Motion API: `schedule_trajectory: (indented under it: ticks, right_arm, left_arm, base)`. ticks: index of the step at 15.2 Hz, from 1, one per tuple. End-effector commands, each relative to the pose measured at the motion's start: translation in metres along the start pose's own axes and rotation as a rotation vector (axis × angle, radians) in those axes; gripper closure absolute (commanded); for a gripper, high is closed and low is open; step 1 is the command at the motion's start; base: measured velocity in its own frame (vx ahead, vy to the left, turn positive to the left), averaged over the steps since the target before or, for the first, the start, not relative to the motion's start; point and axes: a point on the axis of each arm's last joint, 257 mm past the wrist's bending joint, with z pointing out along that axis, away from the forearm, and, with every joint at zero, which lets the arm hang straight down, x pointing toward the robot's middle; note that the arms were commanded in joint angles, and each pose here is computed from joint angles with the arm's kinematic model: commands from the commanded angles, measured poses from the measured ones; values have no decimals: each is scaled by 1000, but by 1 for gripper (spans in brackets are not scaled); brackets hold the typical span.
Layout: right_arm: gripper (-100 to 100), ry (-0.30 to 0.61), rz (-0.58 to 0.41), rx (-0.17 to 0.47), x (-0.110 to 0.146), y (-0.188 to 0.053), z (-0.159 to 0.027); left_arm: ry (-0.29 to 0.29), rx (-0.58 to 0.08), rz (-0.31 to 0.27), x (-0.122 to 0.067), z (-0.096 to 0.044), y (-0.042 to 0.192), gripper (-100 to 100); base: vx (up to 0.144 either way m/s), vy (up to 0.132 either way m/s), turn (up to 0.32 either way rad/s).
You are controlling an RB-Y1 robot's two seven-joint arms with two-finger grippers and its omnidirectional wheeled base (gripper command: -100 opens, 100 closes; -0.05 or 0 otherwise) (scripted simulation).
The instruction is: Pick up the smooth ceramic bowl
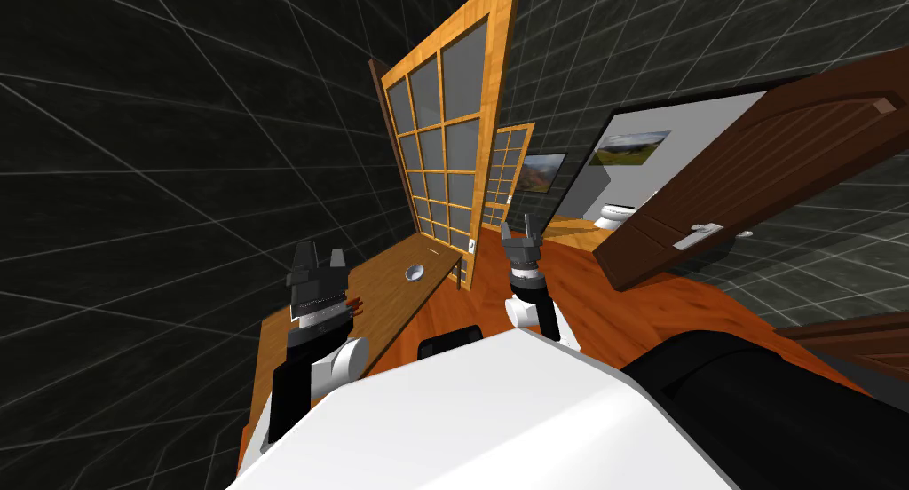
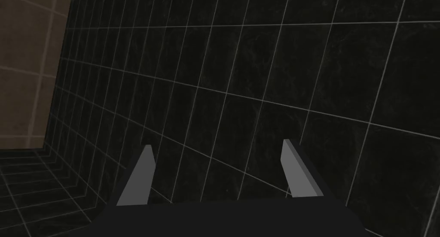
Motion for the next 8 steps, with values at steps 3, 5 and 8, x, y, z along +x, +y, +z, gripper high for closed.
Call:
schedule_trajectory:
  ticks: [3, 5, 8]
  right_arm:
    - [0, 0, 0, 0, 0, 0, 0]
    - [0, 0, 0, 0, 0, 0, 0]
    - [0, 0, 0, 0, 0, 0, 0]
  left_arm:
    - [58, -51, 24, 6, -1, 20, -100]
    - [84, -109, 37, 6, -2, 42, -100]
    - [93, -145, 43, 5, -4, 55, -100]
  base:
    - [-30, -75, 8]
    - [-18, -114, 18]
    - [19, -85, 13]
